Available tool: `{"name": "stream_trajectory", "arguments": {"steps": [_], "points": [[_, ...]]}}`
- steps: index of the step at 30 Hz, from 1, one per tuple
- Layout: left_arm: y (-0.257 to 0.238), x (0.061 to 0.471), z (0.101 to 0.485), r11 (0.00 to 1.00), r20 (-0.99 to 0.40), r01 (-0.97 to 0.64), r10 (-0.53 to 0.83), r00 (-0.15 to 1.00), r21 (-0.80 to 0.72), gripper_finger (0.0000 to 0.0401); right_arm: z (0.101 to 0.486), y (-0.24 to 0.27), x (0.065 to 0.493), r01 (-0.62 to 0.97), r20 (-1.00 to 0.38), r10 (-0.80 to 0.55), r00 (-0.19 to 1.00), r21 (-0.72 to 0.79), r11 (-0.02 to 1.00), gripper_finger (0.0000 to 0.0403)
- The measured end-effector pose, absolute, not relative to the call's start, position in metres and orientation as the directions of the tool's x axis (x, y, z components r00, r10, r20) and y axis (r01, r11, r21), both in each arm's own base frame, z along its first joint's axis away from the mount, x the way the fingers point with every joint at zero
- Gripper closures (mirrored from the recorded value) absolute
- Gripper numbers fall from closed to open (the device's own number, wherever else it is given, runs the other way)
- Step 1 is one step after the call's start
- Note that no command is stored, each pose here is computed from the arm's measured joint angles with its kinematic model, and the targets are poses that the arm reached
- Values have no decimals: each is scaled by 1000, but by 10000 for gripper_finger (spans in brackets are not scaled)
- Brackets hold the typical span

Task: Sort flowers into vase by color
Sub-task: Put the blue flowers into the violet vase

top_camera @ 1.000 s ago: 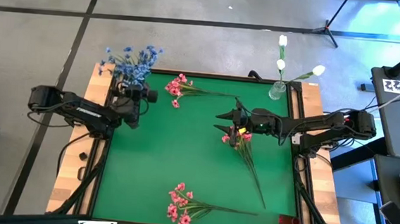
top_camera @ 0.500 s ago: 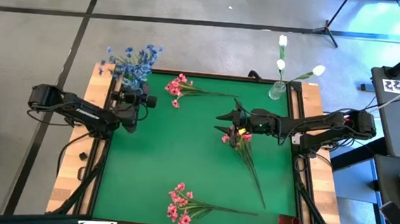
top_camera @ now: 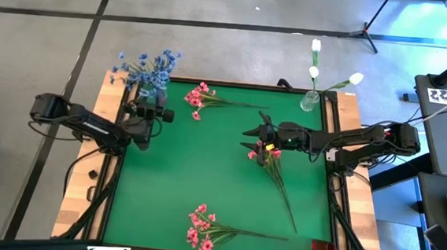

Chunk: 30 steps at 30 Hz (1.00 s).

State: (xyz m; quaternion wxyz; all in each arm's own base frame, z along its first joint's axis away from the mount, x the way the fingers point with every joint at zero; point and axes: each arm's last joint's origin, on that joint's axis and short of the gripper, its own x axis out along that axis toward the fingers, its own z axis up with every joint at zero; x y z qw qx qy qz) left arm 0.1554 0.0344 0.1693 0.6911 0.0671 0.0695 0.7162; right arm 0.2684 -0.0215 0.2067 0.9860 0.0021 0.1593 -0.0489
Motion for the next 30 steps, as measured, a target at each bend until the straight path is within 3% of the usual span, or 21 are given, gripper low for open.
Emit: {"name": "stream_trajectory", "arguments": {"steps": [12,30], "points": [[27,145,190,11,0,-971,1000,11,239,246,203,-21,267,90,-348,-87,933,-9,996,221],[15,140,184,93,0,-944,995,98,317,246,201,-21,266,90,-372,-88,924,-10,996,221]]}}
